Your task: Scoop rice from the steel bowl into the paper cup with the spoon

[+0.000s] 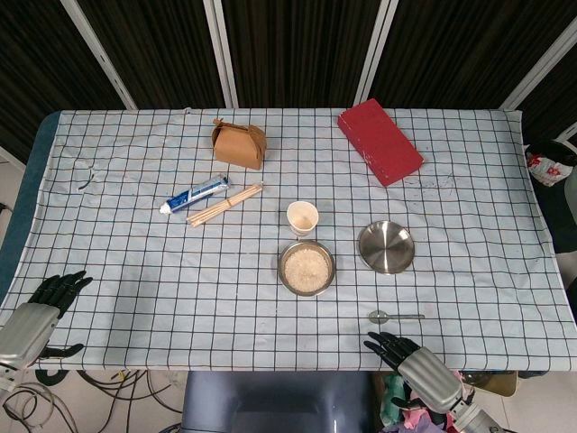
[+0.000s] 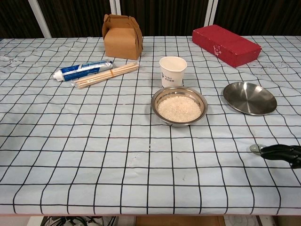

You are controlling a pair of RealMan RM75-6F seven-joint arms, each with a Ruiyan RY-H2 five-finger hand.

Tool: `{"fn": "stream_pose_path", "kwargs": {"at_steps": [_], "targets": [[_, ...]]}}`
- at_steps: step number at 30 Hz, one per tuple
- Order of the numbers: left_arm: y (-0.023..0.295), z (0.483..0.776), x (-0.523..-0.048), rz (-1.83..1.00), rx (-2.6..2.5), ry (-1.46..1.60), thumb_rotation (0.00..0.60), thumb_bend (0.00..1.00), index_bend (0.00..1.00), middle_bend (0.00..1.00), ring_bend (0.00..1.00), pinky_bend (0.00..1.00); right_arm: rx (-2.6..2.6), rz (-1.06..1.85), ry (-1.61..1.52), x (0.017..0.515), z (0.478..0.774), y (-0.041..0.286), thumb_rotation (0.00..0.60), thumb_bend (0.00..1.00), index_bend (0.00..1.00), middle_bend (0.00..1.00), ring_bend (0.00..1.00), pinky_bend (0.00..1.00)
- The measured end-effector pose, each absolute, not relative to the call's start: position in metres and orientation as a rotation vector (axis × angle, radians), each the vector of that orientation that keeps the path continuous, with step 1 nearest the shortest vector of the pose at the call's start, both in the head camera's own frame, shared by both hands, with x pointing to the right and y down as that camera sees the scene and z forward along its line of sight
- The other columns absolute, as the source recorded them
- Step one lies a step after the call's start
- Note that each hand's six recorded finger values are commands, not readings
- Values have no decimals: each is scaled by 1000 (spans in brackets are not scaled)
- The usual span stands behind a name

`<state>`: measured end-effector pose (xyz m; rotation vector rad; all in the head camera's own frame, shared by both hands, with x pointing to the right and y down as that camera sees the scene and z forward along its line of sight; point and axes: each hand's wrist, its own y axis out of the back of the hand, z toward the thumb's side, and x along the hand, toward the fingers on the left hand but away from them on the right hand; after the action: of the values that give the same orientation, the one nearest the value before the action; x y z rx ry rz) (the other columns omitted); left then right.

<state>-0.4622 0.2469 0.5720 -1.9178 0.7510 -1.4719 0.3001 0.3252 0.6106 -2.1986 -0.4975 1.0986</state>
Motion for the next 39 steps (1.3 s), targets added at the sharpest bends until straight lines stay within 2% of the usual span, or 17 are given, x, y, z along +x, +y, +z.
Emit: {"fn": "stream_pose_path", "kwargs": {"at_steps": [24, 30, 32, 35, 37, 39], "targets": [[247, 568, -462, -1451, -1926, 771, 600, 32, 0, 0, 0, 0, -2159, 1096, -596, 294, 611, 306, 600, 116, 0, 18, 65, 214], [247, 568, -462, -1447, -1928, 776, 600, 32, 0, 0, 0, 0, -2131, 1102, -614, 292, 611, 298, 600, 159, 0, 46, 68, 214], [247, 568, -462, -1447, -1928, 776, 600, 32, 0, 0, 0, 0, -2113, 1113, -613, 292, 613, 294, 600, 178, 7, 121, 112, 221], [247, 567, -461, -1444, -1929, 777, 600, 31, 0, 0, 0, 0, -2064, 1125, -618, 292, 616, 284, 600, 215, 86, 340, 326, 314], [247, 567, -461, -1443, -1929, 778, 600, 32, 0, 0, 0, 0, -2026, 1135, -632, 292, 618, 276, 600, 238, 175, 524, 531, 500], [246, 567, -461, -1439, -1928, 782, 600, 32, 0, 0, 0, 0, -1982, 1151, -644, 293, 621, 267, 600, 261, 227, 660, 691, 672]]}}
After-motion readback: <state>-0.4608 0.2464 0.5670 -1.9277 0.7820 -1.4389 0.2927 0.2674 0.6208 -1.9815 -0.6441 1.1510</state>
